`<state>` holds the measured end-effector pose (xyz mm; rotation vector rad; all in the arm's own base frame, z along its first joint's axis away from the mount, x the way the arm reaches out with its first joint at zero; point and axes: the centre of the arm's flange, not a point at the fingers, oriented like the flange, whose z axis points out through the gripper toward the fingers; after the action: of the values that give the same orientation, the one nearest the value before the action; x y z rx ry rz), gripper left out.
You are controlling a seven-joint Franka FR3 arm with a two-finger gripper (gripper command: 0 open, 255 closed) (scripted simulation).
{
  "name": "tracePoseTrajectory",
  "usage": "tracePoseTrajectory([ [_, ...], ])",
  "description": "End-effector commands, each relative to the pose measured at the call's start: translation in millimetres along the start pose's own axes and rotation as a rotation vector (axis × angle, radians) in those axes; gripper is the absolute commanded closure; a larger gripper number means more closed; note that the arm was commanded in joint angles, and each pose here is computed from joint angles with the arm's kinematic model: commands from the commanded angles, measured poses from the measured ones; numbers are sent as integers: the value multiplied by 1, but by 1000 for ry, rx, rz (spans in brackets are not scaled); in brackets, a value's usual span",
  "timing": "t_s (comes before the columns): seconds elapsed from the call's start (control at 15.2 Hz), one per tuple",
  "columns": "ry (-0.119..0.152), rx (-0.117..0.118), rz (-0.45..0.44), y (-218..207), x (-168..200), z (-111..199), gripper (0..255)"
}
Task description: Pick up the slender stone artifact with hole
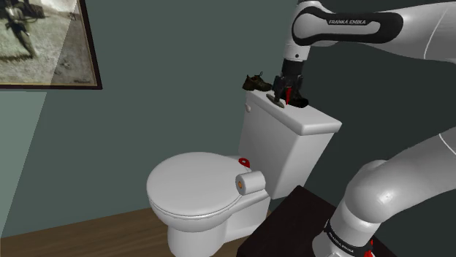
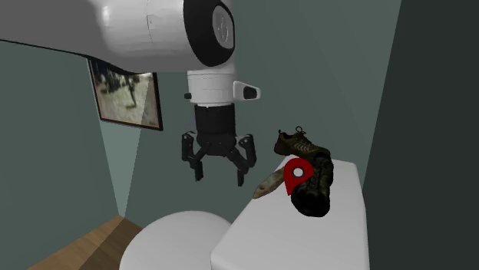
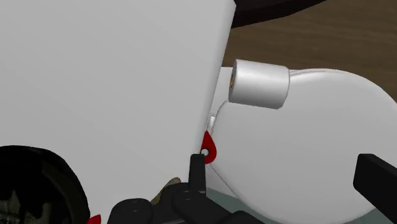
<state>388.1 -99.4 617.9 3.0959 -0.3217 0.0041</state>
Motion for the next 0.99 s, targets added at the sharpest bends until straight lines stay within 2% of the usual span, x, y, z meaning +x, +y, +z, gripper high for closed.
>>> tracePoseTrajectory([
  [0.0,0,-2,52,15,26,2,0],
  [0.66,-6,-10,307,96,128,19,0],
  [0.92,-6,-10,324,102,134,36,0],
])
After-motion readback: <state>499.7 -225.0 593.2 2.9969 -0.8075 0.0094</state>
